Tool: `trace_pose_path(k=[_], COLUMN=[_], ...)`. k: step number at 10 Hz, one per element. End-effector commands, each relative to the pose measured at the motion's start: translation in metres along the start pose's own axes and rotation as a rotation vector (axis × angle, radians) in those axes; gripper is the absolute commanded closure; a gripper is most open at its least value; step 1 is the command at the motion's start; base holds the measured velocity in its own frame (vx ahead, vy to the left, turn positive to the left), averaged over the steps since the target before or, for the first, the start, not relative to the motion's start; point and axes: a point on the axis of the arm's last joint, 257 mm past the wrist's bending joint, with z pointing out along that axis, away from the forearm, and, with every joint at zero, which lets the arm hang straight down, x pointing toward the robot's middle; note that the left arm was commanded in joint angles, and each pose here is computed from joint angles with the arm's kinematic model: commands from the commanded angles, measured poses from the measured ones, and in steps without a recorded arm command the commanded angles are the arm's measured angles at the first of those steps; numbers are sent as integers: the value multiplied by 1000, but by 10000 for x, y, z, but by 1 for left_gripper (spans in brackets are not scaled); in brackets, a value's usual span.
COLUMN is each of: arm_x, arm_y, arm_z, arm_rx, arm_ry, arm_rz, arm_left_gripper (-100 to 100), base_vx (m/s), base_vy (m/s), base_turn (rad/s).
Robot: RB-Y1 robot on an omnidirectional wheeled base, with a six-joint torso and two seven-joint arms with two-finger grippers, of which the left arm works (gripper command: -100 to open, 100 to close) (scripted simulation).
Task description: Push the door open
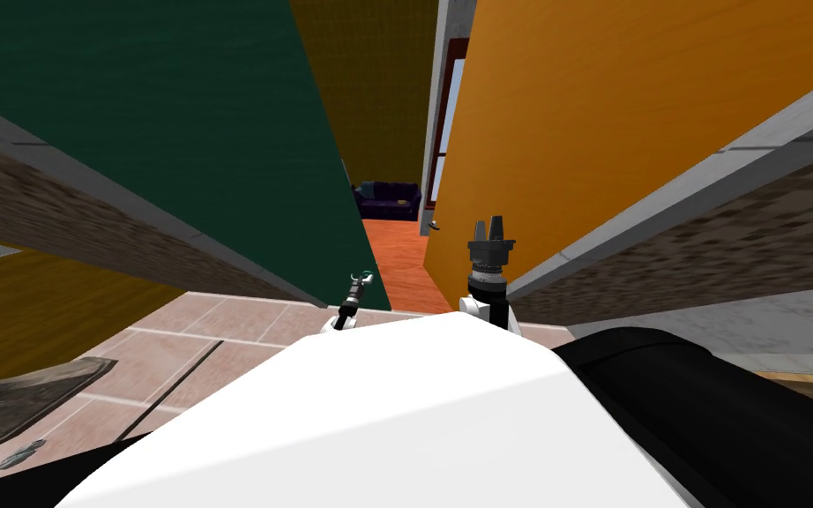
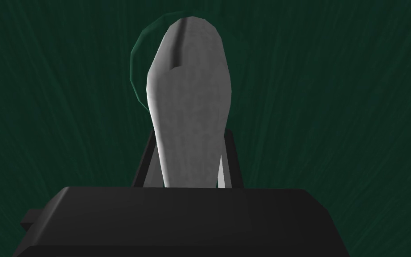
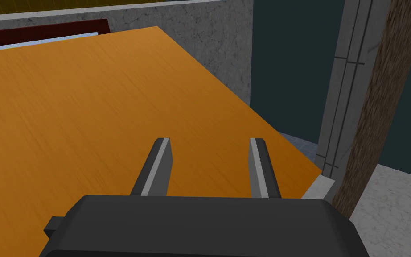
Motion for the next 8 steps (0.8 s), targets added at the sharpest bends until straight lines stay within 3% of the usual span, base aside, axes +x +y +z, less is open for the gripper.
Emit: trace_pose_path(k=[1,4,8], arm_x=[7,7,-121], arm_y=[16,16,-22], arm_z=[-14,-14,20], arm_rx=[-3,-3,4], arm_ry=[0,0,-44], arm_rz=[-1,-1,12], arm_left_gripper=[100,100,100], base_vx=[-13,0,141], base_vy=[4,0,-51], base_turn=[-15,0,45])
